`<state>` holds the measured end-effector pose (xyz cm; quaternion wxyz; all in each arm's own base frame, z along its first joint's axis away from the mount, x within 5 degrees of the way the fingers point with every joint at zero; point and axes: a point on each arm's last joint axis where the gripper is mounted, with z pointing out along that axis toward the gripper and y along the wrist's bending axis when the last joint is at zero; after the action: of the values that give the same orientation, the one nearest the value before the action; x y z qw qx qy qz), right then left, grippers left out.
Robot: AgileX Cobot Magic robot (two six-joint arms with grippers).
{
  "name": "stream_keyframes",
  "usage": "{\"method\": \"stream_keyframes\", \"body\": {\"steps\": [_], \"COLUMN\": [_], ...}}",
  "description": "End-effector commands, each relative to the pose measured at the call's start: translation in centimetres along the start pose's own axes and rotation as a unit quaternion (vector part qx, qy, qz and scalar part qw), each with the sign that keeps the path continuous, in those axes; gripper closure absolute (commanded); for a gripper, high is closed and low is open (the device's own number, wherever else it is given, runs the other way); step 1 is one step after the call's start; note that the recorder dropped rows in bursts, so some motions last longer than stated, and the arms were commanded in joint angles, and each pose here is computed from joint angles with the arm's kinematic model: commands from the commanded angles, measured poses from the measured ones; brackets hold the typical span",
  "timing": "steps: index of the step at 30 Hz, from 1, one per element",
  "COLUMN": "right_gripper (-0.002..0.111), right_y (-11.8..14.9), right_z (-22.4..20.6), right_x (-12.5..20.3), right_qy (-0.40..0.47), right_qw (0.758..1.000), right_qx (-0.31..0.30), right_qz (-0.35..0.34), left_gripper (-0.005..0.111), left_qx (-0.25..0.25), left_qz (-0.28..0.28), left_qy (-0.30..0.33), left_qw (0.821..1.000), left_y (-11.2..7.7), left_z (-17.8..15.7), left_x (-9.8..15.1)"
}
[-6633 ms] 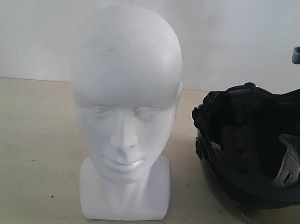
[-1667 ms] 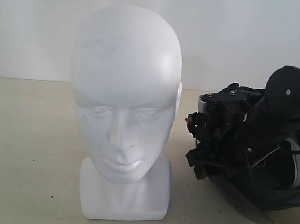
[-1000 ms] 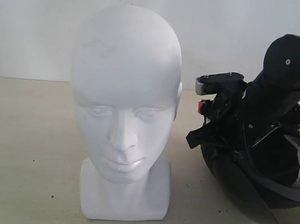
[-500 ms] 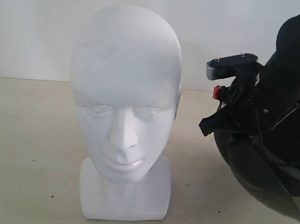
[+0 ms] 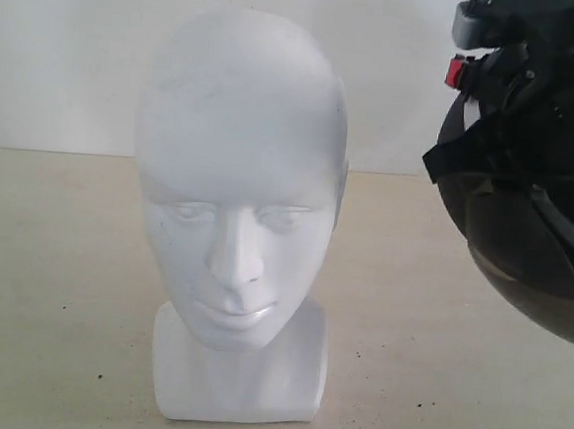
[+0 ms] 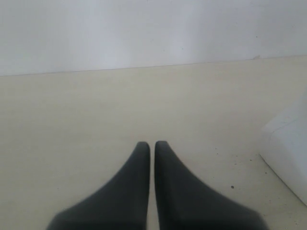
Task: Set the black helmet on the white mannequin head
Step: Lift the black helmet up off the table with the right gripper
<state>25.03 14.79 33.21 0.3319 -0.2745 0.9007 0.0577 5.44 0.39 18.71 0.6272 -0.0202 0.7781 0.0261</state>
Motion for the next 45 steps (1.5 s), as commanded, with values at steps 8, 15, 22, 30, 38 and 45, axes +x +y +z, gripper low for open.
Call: {"method": "stream_keyframes", "body": {"steps": [8, 15, 22, 30, 38, 45], "right_gripper": [0.108, 0.108, 0.108, 0.108, 0.108, 0.108], "right_y": [-0.7, -0.9, -0.8, 0.0, 0.9, 0.9], "right_z": [-8.0, -11.9, -14.9, -14.6, -14.0, -12.5], "right_x": [-1.9, -1.9, -1.4, 2.6, 7.0, 9.5], "right_qy": [-0.212, -0.301, -0.396, -0.512, -0.615, -0.651], "right_qw": [0.976, 0.952, 0.916, 0.854, 0.782, 0.757], "right_qx": [0.030, 0.043, 0.048, 0.056, 0.043, 0.036], "right_qz": [-0.027, -0.035, -0.038, -0.081, -0.085, -0.047], "left_gripper": [0.102, 0.102, 0.102, 0.102, 0.102, 0.102], "left_qx": [0.004, 0.004, 0.004, 0.004, 0.004, 0.004], "left_qz": [-0.005, -0.005, -0.005, -0.005, -0.005, -0.005], "left_qy": [0.000, 0.000, 0.000, 0.000, 0.000, 0.000], "left_qw": [1.000, 1.000, 1.000, 1.000, 1.000, 1.000], "left_y": [-0.1, -0.1, -0.1, -0.1, -0.1, -0.1], "left_z": [0.0, 0.0, 0.0, 0.0, 0.0, 0.0], "left_x": [0.1, 0.1, 0.1, 0.1, 0.1, 0.1]}}
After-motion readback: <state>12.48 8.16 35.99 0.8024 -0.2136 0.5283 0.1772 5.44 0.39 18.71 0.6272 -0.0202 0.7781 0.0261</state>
